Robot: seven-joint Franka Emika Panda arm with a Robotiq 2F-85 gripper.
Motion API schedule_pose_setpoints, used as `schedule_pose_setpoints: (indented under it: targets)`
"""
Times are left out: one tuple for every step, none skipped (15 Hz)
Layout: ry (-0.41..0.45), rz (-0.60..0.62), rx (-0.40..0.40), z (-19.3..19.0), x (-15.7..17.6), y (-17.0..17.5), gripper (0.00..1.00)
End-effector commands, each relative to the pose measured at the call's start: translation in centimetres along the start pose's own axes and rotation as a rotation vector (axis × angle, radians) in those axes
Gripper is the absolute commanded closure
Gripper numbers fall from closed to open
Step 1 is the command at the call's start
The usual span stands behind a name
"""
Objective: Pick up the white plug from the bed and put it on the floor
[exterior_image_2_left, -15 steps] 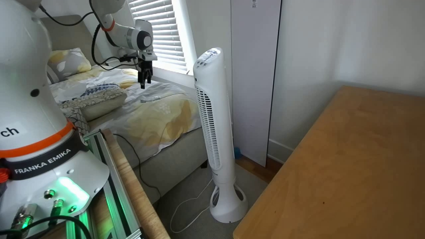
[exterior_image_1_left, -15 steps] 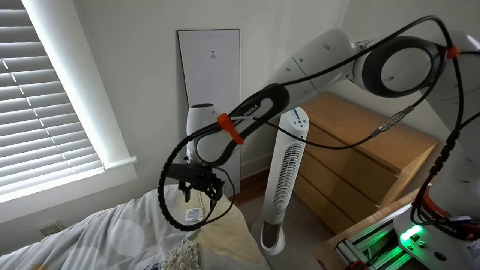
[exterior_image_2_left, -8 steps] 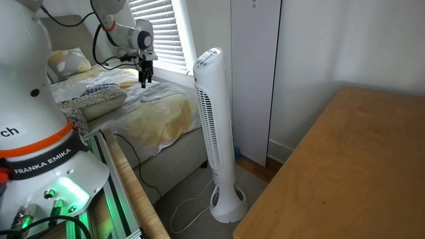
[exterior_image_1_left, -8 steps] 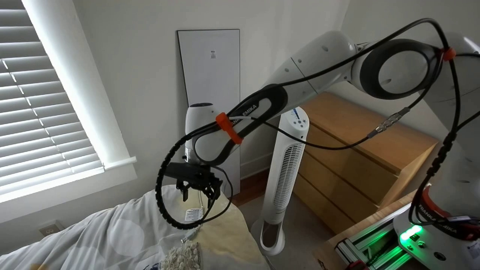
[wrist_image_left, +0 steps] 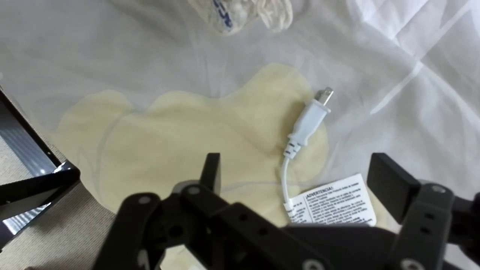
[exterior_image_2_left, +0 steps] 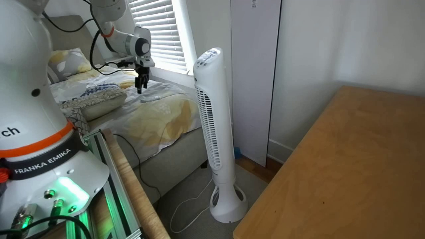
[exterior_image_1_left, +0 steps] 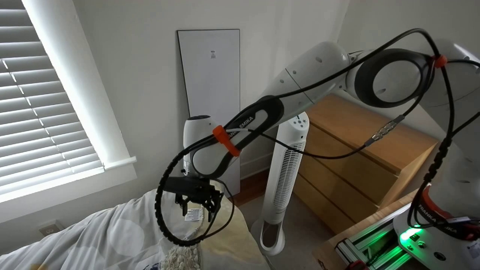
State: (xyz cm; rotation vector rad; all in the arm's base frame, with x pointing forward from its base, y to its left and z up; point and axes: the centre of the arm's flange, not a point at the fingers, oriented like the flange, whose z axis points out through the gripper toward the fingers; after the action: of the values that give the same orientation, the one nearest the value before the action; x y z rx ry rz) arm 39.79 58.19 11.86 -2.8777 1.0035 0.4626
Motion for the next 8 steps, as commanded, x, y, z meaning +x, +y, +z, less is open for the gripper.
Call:
schedule_pose_setpoints:
  targets:
    - [-0.017,0.023,-0.013,2.1,-0.5,-0.7,0.00]
    - [-0.019,0.031,-0.012,2.5,-0.4,-0.8,0.00]
    - [-0.017,0.042,-0.015,3.0,-0.3,-0.9,0.00]
    - [-0.022,0.048,-0.021,3.5,-0.3,-1.0,0.00]
    - [-0.030,0.053,-0.023,3.9,-0.4,-1.2,0.00]
    - [-0.027,0.059,-0.024,4.3,-0.4,-1.3,0.00]
    - [-0.025,0.064,-0.020,4.7,-0.5,-1.5,0.00]
    - [-0.018,0.072,-0.012,5.0,-0.4,-1.7,0.02]
